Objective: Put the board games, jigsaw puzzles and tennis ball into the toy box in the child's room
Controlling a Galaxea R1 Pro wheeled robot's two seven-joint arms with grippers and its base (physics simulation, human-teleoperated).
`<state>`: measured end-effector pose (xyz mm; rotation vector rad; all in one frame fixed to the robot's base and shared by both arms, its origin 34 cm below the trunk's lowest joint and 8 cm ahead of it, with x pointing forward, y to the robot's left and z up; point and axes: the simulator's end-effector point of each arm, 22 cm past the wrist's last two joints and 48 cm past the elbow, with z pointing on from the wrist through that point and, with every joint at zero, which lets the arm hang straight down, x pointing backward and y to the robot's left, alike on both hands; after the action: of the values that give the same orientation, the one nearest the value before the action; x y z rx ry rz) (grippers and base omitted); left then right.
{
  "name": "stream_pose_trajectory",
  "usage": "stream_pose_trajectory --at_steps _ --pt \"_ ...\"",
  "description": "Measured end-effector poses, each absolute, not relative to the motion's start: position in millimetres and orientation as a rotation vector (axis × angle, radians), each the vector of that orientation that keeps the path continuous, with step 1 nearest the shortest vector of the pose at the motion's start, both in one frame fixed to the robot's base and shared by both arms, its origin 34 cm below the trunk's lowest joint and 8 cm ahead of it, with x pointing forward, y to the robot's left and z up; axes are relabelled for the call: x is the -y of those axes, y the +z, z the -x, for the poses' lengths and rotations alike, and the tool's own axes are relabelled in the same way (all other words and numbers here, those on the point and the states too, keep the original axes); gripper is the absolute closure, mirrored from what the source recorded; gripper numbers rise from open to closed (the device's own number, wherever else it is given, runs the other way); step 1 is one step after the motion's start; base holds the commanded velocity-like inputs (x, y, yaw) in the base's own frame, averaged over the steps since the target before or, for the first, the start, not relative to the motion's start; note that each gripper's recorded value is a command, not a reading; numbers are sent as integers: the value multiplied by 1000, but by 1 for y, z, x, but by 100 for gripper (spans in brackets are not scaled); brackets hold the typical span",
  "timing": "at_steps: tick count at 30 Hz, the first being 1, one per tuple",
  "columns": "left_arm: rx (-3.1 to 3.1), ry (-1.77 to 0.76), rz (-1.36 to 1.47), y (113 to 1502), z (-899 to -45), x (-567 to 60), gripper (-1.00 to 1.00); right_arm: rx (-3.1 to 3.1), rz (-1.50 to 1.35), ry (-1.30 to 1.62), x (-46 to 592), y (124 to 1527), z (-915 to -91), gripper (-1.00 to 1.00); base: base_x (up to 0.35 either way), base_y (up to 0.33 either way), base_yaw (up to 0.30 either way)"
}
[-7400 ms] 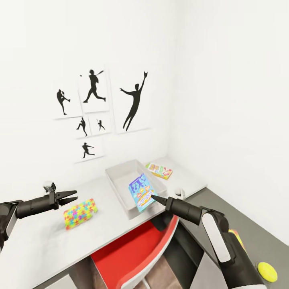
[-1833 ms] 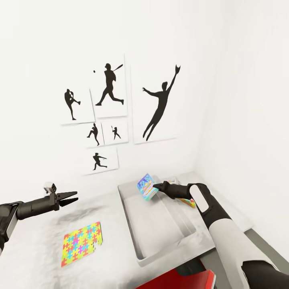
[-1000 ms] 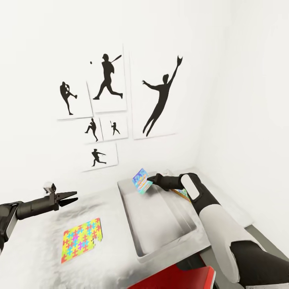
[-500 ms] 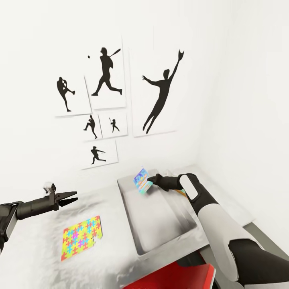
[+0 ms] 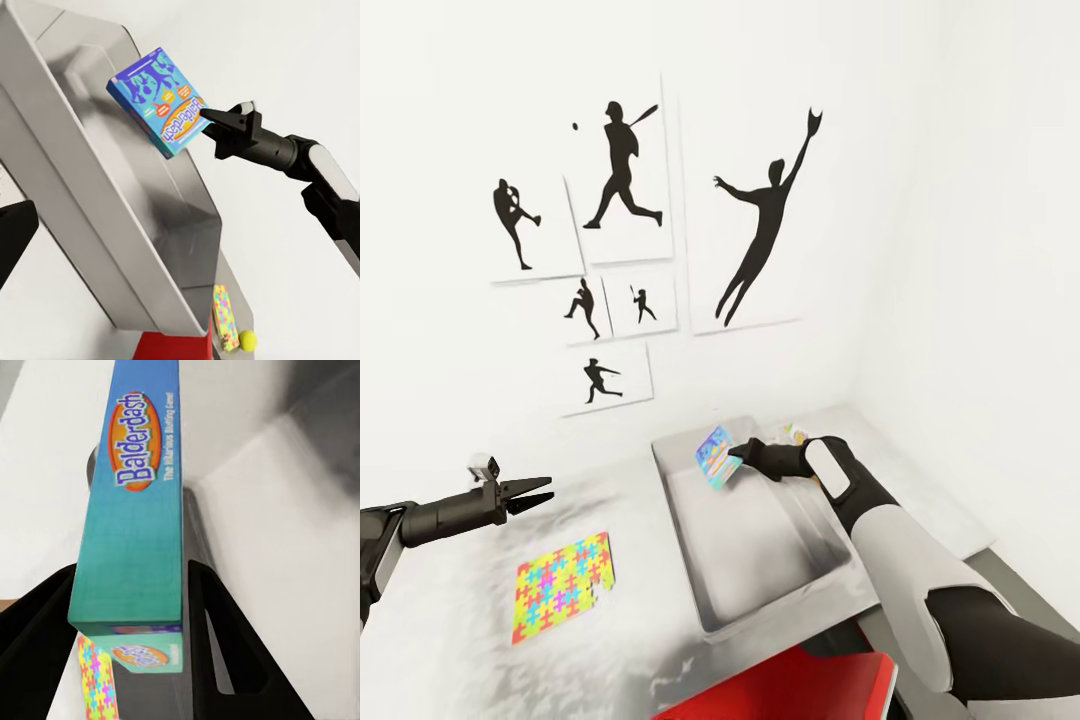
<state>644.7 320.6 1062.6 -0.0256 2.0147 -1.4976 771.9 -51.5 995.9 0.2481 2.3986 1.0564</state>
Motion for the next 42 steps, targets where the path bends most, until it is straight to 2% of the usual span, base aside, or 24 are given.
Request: stream_pose_trajectory --at_steps 42 --pt "-2068 -1515 78 1026 -648 -321 -100 -2369 -219 1058 32 994 -799 100 0 0 0"
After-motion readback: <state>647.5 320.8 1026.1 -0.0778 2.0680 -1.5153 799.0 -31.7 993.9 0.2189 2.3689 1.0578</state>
